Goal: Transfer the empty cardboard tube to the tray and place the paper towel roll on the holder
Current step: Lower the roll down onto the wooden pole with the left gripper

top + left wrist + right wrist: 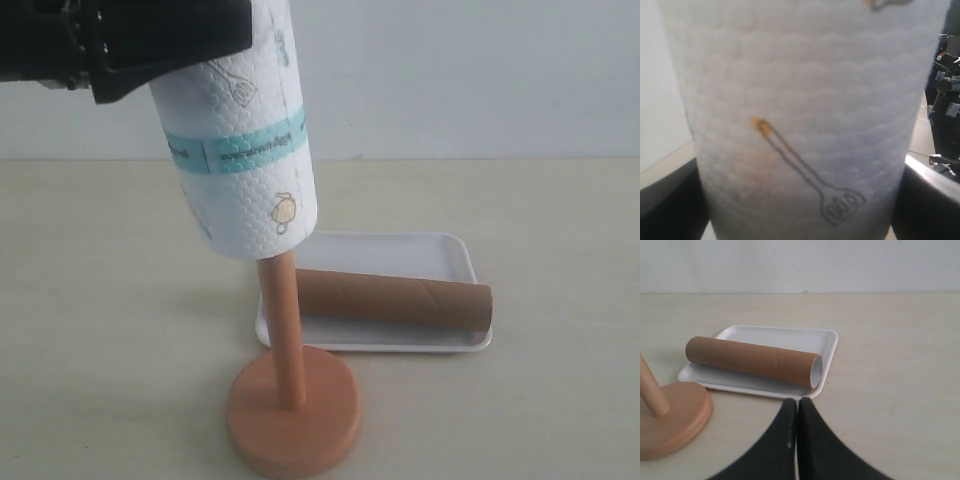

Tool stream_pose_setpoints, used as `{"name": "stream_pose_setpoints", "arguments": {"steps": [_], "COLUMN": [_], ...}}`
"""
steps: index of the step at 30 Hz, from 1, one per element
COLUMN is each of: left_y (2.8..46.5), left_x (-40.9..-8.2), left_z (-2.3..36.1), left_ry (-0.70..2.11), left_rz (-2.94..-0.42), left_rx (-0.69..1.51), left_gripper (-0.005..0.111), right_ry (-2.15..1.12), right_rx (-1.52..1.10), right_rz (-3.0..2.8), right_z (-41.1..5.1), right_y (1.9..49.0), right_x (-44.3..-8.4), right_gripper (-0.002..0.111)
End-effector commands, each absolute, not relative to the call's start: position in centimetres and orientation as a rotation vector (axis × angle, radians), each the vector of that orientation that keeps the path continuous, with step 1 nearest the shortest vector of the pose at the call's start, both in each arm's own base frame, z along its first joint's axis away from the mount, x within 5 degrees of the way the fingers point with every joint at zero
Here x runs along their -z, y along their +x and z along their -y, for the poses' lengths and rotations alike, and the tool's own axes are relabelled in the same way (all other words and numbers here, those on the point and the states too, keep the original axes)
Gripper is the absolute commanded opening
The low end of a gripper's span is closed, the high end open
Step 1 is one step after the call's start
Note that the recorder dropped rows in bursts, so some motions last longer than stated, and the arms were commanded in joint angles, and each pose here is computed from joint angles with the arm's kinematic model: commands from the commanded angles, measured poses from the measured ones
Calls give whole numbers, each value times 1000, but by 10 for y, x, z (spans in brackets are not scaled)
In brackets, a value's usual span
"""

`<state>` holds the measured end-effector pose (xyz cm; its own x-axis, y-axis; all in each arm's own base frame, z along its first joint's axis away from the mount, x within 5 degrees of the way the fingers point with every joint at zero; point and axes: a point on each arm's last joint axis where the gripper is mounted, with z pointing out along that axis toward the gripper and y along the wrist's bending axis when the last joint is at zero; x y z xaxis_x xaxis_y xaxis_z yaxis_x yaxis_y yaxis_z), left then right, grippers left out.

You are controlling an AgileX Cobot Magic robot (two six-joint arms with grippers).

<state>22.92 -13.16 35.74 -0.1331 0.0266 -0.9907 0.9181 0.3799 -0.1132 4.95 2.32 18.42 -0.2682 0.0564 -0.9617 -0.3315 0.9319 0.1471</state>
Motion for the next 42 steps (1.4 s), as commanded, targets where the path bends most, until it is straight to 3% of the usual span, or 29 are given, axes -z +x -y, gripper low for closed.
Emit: {"name": "stream_pose_setpoints", "arguments": {"steps": [1, 22, 42], "left_y": [236, 238, 268], "left_x": [-348, -267, -172], "left_z": [134, 135, 145], "left_ry": [889, 854, 928], "left_rz": [-1483, -1416, -1512], "left_rx": [977, 996, 1036], "left_gripper": [4, 4, 4], "right_ry": [-206, -201, -201], "right_rx": [-367, -374, -374], "right_rz": [-1795, -1795, -1795], "right_z": [-23, -23, -23], "right_y": [50, 49, 49], "right_x": [-185, -185, -185], "right_gripper": [0, 0, 0]}}
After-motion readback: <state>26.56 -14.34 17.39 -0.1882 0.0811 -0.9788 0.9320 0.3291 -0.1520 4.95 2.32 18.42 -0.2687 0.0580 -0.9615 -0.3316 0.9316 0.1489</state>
